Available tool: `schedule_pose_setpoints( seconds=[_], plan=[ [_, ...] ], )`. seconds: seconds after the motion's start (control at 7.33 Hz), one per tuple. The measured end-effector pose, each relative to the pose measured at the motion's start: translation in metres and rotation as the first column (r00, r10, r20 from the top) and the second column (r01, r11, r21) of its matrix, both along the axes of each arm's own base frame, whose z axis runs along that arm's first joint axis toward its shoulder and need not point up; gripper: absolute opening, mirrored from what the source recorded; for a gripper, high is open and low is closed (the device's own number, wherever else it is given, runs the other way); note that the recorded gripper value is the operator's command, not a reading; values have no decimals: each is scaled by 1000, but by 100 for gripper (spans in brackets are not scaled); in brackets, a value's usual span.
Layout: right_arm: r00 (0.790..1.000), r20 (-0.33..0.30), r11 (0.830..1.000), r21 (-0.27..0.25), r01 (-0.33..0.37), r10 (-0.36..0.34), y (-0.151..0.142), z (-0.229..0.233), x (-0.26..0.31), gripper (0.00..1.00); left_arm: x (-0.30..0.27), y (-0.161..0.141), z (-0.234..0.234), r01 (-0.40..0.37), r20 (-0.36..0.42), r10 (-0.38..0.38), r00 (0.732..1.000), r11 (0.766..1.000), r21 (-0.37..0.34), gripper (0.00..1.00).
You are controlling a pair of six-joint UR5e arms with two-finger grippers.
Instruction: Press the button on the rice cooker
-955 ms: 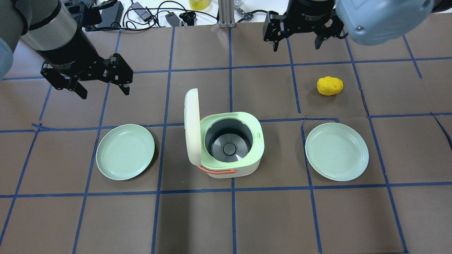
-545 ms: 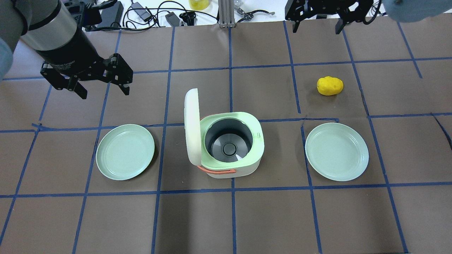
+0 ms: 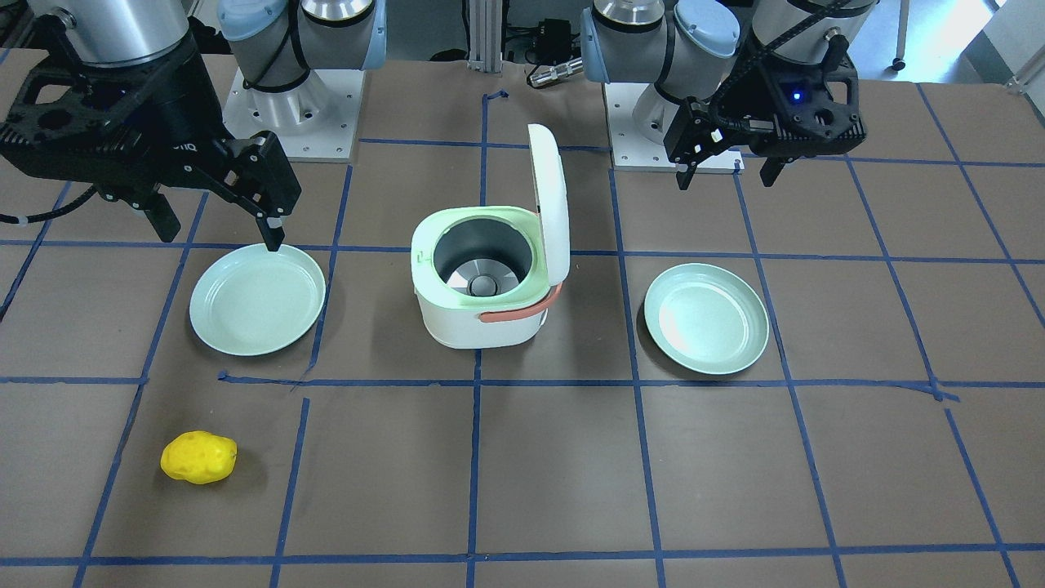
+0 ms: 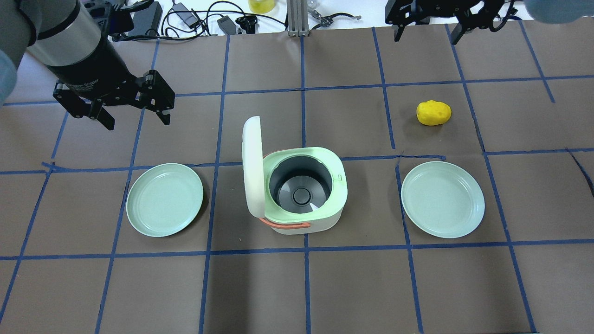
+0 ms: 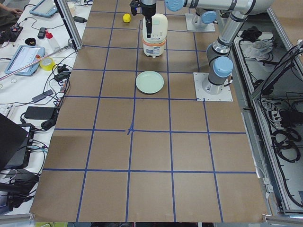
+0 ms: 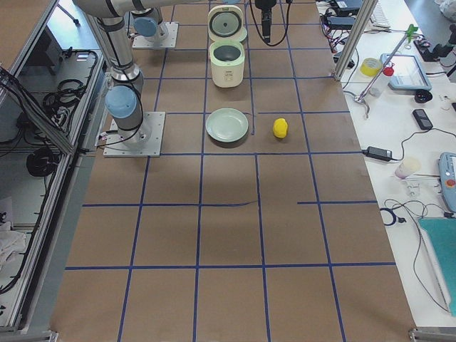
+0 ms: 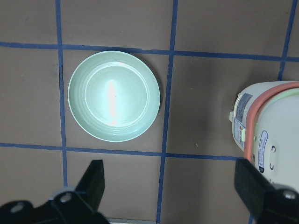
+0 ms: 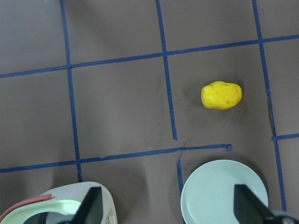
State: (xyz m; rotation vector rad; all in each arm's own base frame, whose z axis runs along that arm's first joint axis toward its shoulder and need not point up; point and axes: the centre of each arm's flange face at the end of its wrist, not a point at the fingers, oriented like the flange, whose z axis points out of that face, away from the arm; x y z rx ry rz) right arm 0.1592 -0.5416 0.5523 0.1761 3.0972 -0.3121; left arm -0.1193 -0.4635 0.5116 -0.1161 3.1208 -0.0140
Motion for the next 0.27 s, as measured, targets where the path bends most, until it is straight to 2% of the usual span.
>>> schedule_pose_setpoints(
  seconds=[0.27],
  plan=[
    [1000,3,1000,3,-1,1,3,-1,1,100,0,0,0,-1,0,1,1000,1000,0,100]
  ],
)
